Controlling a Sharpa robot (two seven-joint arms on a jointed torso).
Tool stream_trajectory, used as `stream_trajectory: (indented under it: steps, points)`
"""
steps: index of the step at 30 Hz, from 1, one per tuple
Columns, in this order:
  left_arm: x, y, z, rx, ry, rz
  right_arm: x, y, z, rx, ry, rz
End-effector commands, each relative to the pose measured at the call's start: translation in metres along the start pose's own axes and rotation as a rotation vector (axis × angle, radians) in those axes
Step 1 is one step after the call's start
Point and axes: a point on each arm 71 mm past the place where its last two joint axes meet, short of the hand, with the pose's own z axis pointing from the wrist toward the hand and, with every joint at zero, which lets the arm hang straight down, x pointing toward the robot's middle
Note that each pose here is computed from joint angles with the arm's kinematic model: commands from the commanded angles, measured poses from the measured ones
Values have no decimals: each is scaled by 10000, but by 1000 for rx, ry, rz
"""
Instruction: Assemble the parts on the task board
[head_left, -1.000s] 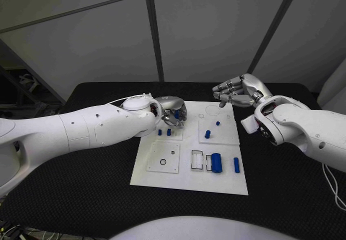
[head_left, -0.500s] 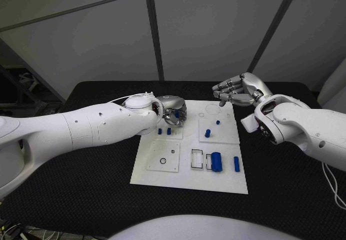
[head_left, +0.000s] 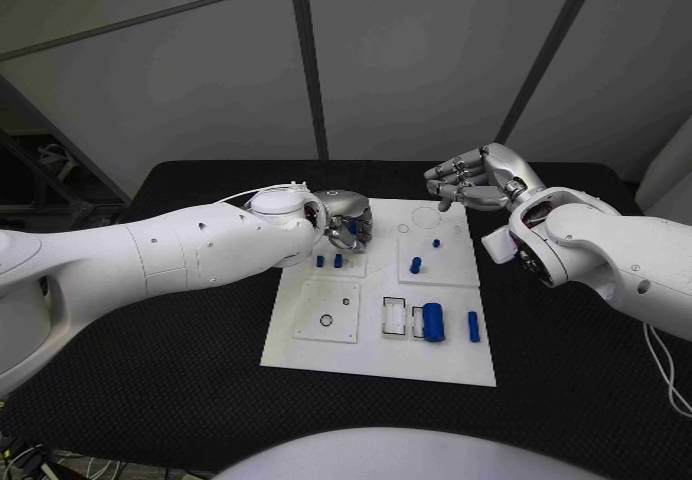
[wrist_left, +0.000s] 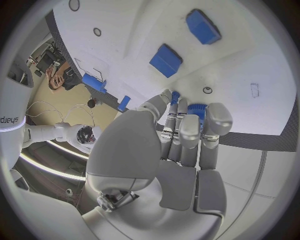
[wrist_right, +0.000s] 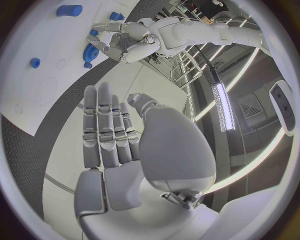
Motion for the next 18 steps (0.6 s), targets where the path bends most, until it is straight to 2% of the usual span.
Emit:
stream_trajectory:
  steps: [1, 11, 18]
  points:
    - [23, 6, 5, -9, 22, 10, 5, 20, 4, -13, 7, -1]
    - [40, 6, 11, -15, 30, 9, 3, 19, 2, -13, 7, -2]
    - [36, -7, 5, 0, 6, 6, 5, 21, 2, -13, 7, -1]
